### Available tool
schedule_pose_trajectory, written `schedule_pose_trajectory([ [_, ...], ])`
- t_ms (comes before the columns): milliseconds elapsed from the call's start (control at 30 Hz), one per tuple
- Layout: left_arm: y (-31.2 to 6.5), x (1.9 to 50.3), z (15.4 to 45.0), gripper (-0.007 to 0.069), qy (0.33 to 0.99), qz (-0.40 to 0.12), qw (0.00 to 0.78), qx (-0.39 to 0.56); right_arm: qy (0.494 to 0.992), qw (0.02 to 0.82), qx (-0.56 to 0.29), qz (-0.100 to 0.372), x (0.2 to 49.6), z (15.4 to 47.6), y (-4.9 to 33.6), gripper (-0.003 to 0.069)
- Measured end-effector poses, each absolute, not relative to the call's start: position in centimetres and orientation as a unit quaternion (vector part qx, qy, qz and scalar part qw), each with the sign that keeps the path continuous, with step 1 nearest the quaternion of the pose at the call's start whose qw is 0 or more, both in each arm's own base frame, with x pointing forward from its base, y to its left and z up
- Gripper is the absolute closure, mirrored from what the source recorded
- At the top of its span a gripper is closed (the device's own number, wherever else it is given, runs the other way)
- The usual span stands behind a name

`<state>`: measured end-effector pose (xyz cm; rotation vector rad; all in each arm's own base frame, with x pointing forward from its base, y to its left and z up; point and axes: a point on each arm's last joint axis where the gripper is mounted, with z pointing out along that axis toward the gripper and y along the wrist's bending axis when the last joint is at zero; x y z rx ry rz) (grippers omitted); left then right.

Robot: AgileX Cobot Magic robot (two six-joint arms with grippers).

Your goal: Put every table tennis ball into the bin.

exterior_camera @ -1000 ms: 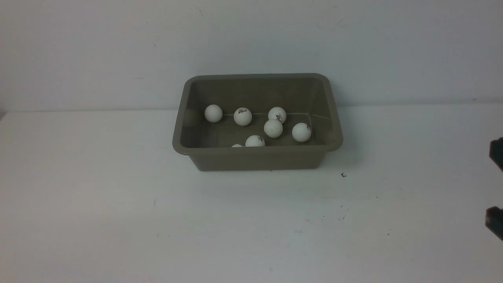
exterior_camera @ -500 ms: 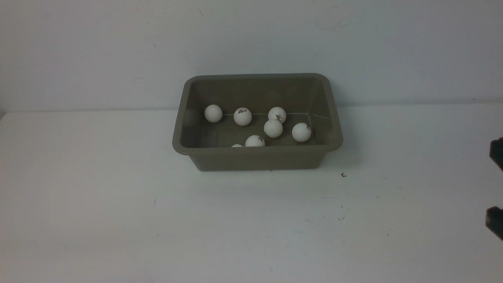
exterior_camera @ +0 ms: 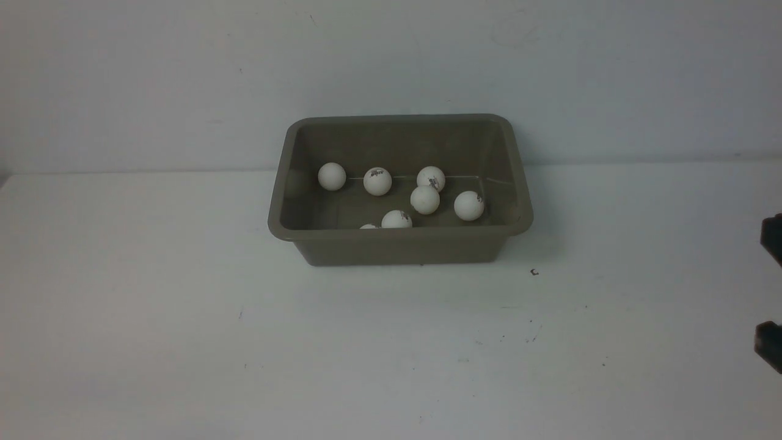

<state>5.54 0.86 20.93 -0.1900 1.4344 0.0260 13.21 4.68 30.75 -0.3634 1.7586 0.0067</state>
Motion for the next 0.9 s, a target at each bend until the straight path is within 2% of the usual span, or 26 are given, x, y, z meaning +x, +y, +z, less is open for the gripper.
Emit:
schedule_pose_trajectory([
  [200,0.4,5.6,18.8,0.0567,0.74,-0.005,0.668,-0.078,0.765,0.624,-0.16,0.006,13.2,30.8,4.7,0.0673],
  [467,0.0,5.3,17.3,0.0567,0.796,-0.028,0.6,-0.078,0.764,0.624,-0.161,0.005,13.2,30.8,4.7,0.0673],
  [900,0.0,5.3,17.1,0.0567,0.796,-0.056,0.591,-0.115,0.764,0.624,-0.162,0.005,13.2,30.8,4.7,0.0673],
])
